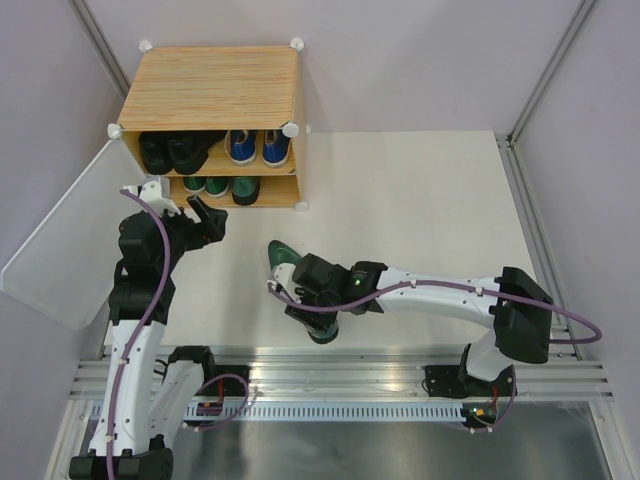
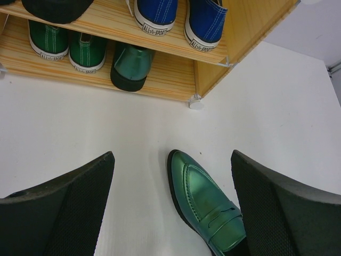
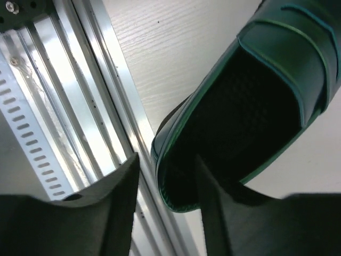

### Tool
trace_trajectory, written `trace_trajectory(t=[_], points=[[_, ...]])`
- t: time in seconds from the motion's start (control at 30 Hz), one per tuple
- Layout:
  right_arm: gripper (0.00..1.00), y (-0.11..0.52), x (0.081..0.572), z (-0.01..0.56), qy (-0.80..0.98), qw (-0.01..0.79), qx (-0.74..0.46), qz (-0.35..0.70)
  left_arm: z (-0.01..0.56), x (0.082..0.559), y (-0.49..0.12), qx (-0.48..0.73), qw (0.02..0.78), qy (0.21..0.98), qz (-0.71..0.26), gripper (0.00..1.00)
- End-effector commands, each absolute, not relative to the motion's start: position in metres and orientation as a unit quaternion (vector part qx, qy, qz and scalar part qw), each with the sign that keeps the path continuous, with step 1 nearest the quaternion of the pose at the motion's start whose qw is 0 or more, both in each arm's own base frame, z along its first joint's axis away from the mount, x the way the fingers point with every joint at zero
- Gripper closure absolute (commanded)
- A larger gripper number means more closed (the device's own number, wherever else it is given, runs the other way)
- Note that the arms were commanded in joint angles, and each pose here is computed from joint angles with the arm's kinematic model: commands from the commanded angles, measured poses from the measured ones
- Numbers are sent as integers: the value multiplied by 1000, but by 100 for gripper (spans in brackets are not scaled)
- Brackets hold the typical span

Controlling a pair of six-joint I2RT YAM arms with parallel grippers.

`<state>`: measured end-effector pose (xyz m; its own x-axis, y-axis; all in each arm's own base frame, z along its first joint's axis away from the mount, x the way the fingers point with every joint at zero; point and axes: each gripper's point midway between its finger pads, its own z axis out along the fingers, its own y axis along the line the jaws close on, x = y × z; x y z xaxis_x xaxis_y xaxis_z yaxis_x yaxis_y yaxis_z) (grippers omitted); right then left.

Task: Place and organize the shoes in the shoe cabinet
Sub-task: Move the shoe to the center of the board, then pick up the shoe from the center of the board.

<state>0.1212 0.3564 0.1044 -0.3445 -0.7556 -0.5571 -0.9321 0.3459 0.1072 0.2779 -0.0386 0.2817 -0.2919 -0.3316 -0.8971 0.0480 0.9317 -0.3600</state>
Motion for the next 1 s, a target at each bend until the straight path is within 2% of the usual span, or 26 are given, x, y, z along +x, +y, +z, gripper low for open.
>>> trace_trajectory(t=[0.0,0.1,0.2,0.53,0.63,0.67,0.73,0.77,0.8,0.87,0.97], points=[[46,376,120,112,760,229,-574,203,300,277,-34,-83,611,773,-148,8],[36,377,112,105,745,218,-603,186,300,277,-34,-82,611,774,-147,8],[32,370,110,93,731,203,-634,147,300,277,-33,-83,611,773,-146,8],[31,344,114,74,721,203,-657,84,300,276,-33,-82,611,774,-145,8],[39,344,114,70,720,202,-659,84,301,275,-33,-81,613,773,-144,8],[52,346,112,69,719,197,-660,92,302,275,-32,-83,613,772,-143,8],[68,353,110,69,720,196,-658,103,302,274,-30,-86,614,773,-138,8],[81,357,110,70,719,198,-658,107,303,274,-28,-89,616,771,-134,8],[87,360,111,69,719,197,-658,108,304,273,-28,-90,616,771,-133,8],[96,370,112,76,716,206,-657,115,304,273,-27,-91,617,771,-131,8],[99,384,117,91,715,226,-650,125,307,272,-25,-93,622,767,-128,8]])
